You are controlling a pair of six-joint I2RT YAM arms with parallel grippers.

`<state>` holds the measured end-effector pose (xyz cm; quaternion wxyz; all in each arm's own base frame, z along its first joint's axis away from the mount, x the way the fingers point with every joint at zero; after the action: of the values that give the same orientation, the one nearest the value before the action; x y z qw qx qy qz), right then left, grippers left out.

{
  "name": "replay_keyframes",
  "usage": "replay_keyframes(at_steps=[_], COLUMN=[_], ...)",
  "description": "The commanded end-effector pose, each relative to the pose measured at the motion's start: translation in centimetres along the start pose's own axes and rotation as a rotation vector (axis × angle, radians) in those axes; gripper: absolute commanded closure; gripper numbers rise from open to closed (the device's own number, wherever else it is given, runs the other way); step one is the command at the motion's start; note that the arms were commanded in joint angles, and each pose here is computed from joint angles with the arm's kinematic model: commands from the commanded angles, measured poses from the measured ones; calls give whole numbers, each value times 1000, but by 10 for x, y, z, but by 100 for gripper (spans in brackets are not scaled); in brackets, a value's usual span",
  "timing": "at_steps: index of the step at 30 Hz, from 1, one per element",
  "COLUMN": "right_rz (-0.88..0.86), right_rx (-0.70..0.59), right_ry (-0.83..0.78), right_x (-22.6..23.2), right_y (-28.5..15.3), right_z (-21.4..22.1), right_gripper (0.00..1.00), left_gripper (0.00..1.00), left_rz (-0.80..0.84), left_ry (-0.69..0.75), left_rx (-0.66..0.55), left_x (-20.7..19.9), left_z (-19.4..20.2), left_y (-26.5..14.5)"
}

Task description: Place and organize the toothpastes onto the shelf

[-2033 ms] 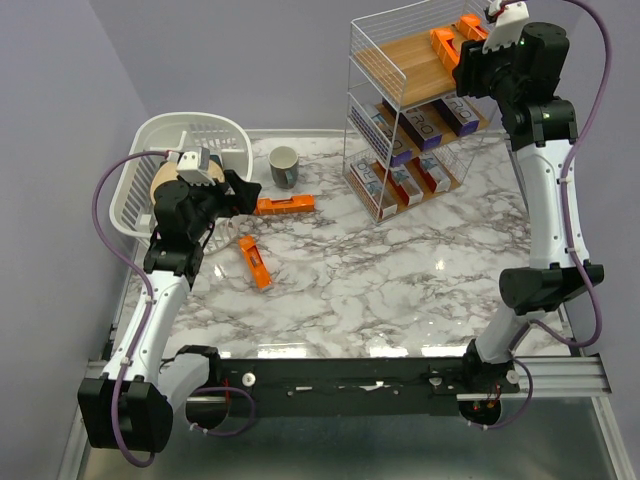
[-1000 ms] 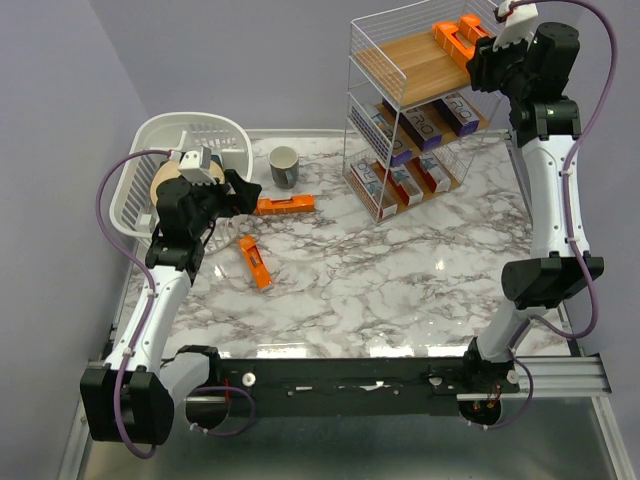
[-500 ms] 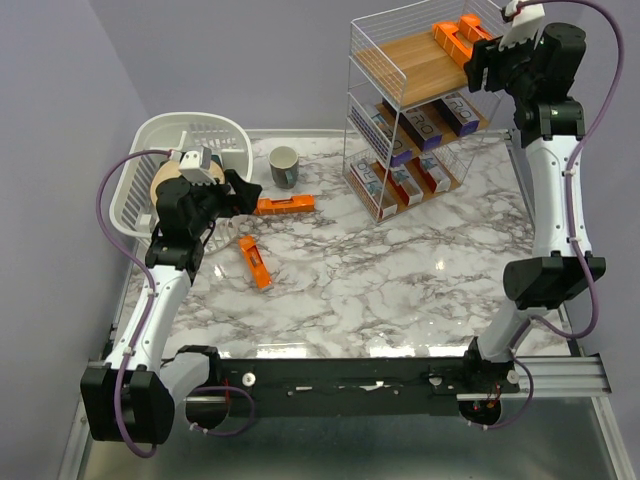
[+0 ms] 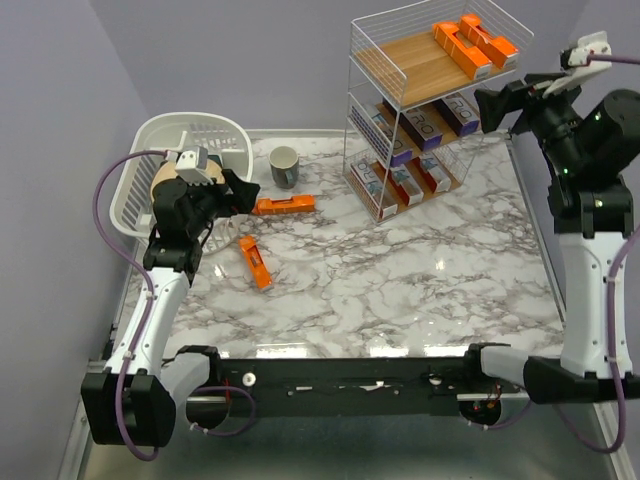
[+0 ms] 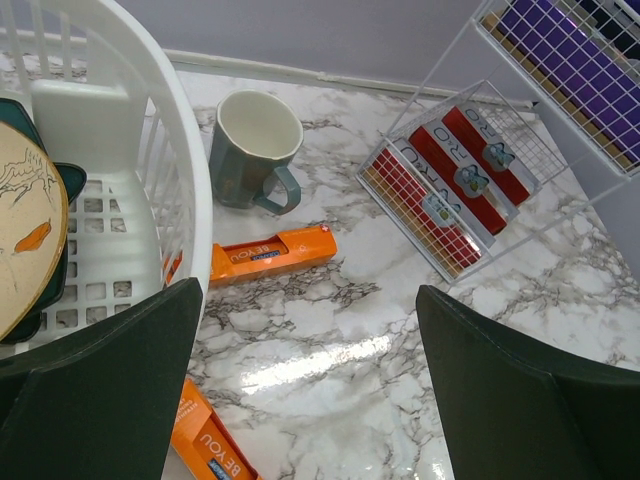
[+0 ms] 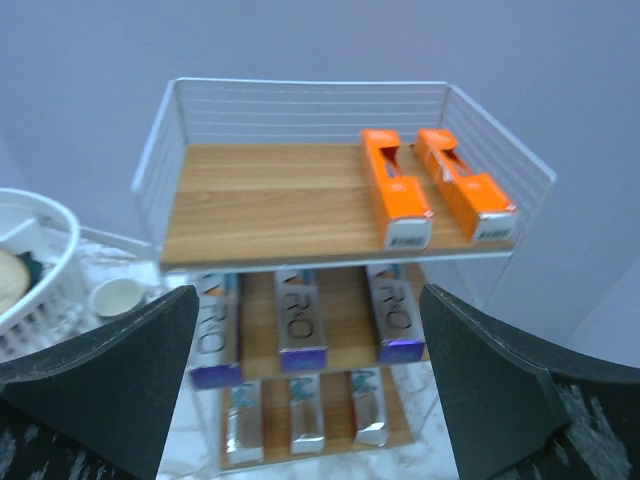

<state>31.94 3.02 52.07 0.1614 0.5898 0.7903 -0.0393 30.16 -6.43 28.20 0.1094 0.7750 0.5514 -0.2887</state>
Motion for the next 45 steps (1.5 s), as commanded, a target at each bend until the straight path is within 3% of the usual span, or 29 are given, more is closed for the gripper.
replay_keyframes(at_steps=[1,7,8,13,20,29,39,45], right_rz=[-102,-204,-233,-376,-494,-550,-543,-467], right_rx=[-16,4,48,121,186,222,229,251], right_ry=[159,253,273,354,392,305,278,269], right_x=[51,113,128,189,263,366,475,515], right_y=[-32,-74,-75,-94,-111,-102,-75,-57], right_z=[25,64,90,135,189,226,246,258], right_gripper=[0,0,0,0,0,0,0,1], left_gripper=[1,1,1,1,1,1,1,1], left_rz=[46,45,25,7,-45,-53,-74,-76], left_ry=[43,82,87,173,178,145,141,123], left_rx=[-60,-114,-125,-151,-157,-240,-223,-213], left_x=[-14,-20,-18,-29,-15,-11,-7,-5], left_z=[-16,-22,-21,-15,19,27,28,28], left_y=[-13,-26,-27,-41,-74,-96,-92,-88])
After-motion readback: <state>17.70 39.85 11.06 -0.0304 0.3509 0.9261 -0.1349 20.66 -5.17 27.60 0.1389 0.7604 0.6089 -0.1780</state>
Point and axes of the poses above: each gripper's point midway between its finger pads, its own y axis out along the fingers, its own x axis along the line the jaws close on, z = x × y, the point moved 6 cm from there along -y, back along the fingers, and after that the axes turned 11 degrees about -y, right-handed, at the moved point
